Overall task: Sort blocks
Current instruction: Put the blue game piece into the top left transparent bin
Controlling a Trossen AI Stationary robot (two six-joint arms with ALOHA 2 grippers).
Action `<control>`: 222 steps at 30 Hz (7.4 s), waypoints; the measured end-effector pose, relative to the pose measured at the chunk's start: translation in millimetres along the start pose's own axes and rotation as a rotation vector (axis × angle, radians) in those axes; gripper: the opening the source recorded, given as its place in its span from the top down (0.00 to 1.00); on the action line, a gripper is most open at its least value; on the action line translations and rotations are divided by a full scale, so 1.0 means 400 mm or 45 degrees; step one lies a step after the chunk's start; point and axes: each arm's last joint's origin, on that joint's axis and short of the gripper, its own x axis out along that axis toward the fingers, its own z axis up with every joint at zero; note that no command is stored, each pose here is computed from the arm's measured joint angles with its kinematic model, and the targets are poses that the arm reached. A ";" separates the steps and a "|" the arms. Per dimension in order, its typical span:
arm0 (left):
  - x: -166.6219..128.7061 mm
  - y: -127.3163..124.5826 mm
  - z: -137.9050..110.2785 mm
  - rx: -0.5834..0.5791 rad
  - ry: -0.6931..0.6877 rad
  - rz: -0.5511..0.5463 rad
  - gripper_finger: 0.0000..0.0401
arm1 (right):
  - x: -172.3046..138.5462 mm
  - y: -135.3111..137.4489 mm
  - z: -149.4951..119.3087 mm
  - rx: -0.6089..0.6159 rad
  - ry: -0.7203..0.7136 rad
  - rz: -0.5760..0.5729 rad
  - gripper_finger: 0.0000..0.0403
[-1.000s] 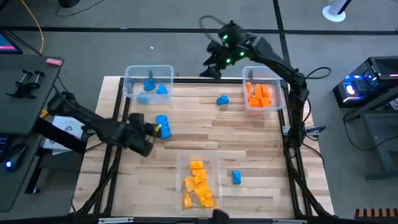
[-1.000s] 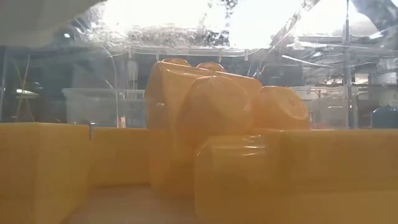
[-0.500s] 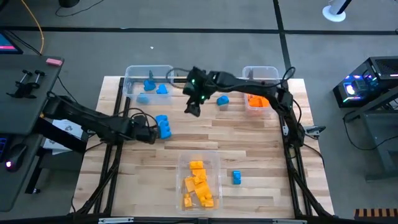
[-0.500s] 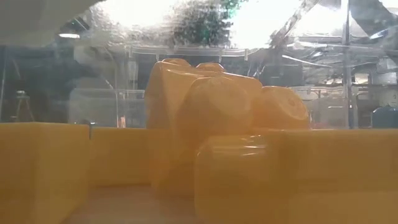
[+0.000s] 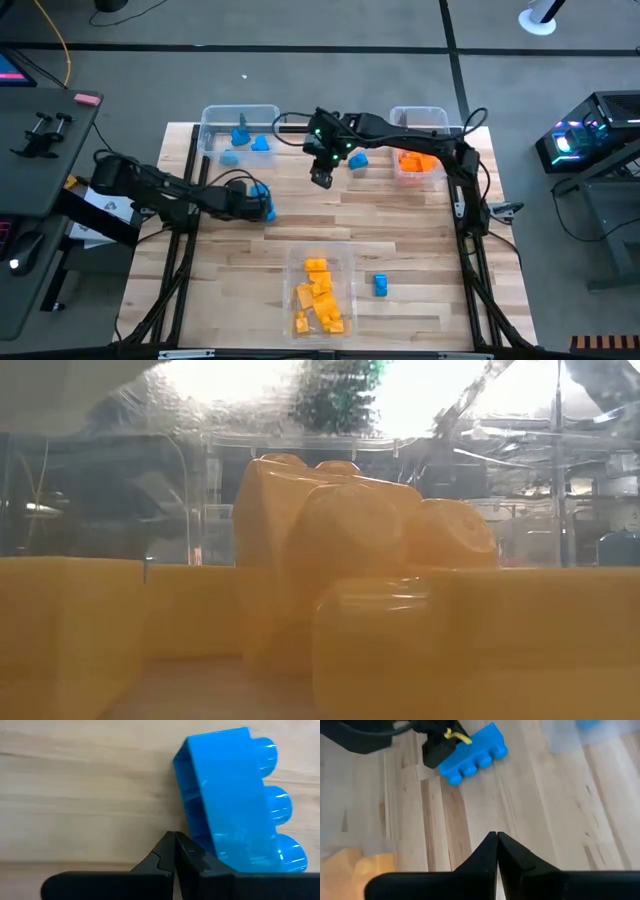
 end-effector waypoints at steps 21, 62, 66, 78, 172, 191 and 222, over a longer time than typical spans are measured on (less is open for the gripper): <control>-0.026 -0.322 0.089 0.285 -0.094 -0.563 1.00 | -0.106 -0.052 -0.236 0.248 0.153 -0.047 0.99; 0.025 -0.346 0.158 0.769 -0.049 -0.815 1.00 | 0.233 -0.087 -0.400 1.226 0.007 0.349 0.28; 0.020 -0.360 0.154 0.816 -0.117 -0.866 1.00 | 0.236 -0.077 -0.393 1.154 -0.034 0.346 0.28; 0.057 -0.351 0.091 0.886 -0.025 -0.748 1.00 | 0.241 -0.072 -0.391 0.976 -0.082 0.305 0.28; 0.086 -0.228 0.010 1.344 -0.020 -0.633 1.00 | 0.241 0.031 -0.246 -0.335 -0.328 -0.058 1.00; -0.111 -0.199 0.107 1.257 -0.326 -0.581 1.00 | 0.189 -0.085 -0.212 0.077 -0.383 -0.117 1.00; -0.131 -0.147 -0.010 1.210 -0.153 -0.468 1.00 | 0.301 -0.049 -0.262 0.356 -0.047 0.334 1.00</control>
